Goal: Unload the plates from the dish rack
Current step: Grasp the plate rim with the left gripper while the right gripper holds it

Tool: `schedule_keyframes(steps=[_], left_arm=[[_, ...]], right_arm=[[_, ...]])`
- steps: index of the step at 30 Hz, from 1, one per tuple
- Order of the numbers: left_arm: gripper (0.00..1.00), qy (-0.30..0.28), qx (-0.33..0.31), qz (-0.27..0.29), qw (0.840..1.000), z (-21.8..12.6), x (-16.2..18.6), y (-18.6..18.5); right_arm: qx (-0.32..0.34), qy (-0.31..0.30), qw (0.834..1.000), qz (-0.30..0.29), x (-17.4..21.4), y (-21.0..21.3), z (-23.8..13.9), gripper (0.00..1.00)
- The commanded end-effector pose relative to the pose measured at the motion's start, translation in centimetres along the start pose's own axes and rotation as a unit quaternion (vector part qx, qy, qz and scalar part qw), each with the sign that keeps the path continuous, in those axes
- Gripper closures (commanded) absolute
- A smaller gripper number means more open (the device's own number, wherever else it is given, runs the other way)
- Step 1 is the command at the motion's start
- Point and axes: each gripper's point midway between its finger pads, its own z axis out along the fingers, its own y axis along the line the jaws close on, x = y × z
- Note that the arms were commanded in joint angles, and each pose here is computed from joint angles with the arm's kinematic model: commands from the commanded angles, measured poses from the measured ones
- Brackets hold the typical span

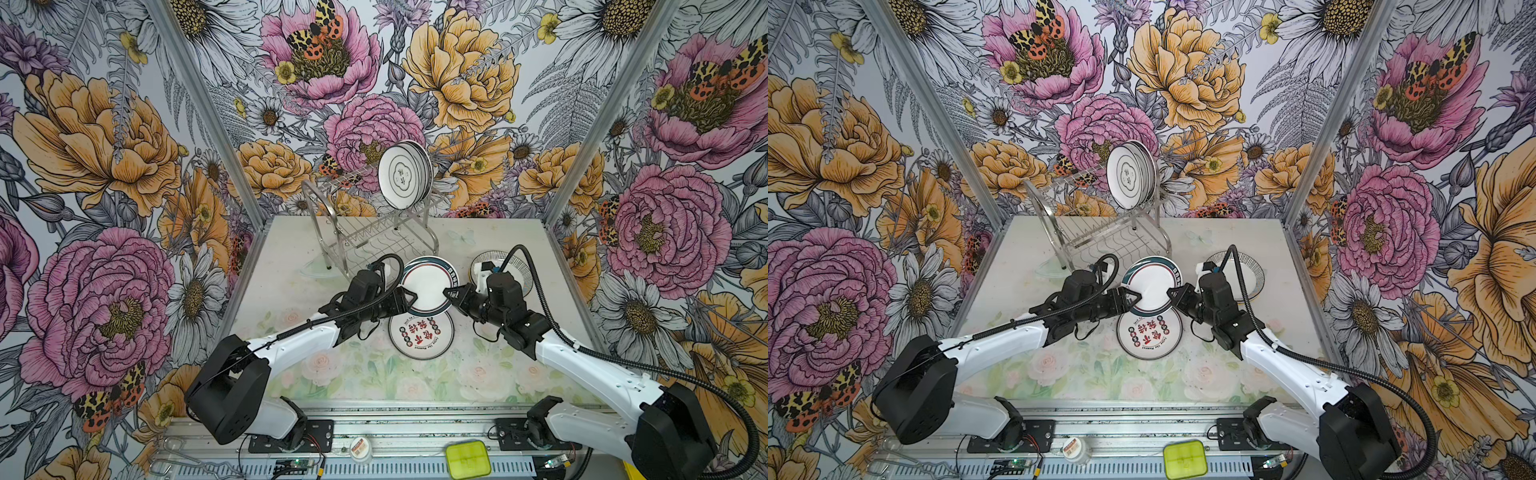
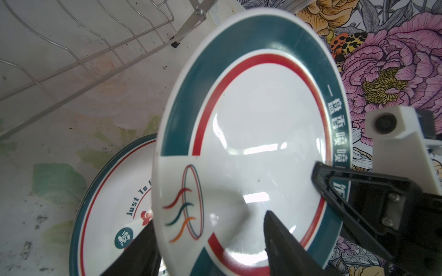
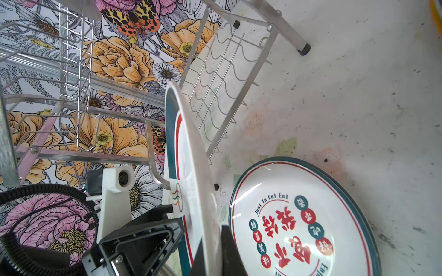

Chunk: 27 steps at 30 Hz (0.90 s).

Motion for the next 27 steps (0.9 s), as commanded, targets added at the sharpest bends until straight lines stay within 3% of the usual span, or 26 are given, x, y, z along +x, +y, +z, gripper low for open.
schedule_keyframes(steps=[1, 20, 27], left_arm=[[0.38, -0.006, 0.037, 0.006, 0.999, 0.2, -0.8, -2.1], [0.84, -0.001, 0.062, 0.001, 0.998, 0.4, -0.4, -3.1], [0.94, 0.001, 0.064, 0.001, 0.998, 0.5, -0.3, -3.2]], right_arm=[[-0.045, -0.016, 0.999, -0.002, -0.9, 2.0, -0.1, 1.0], [-0.058, 0.016, 0.998, -0.005, 0.4, 1.9, 1.2, 1.0], [-0.057, 0.023, 0.998, -0.015, 0.7, 1.8, 1.5, 1.0]])
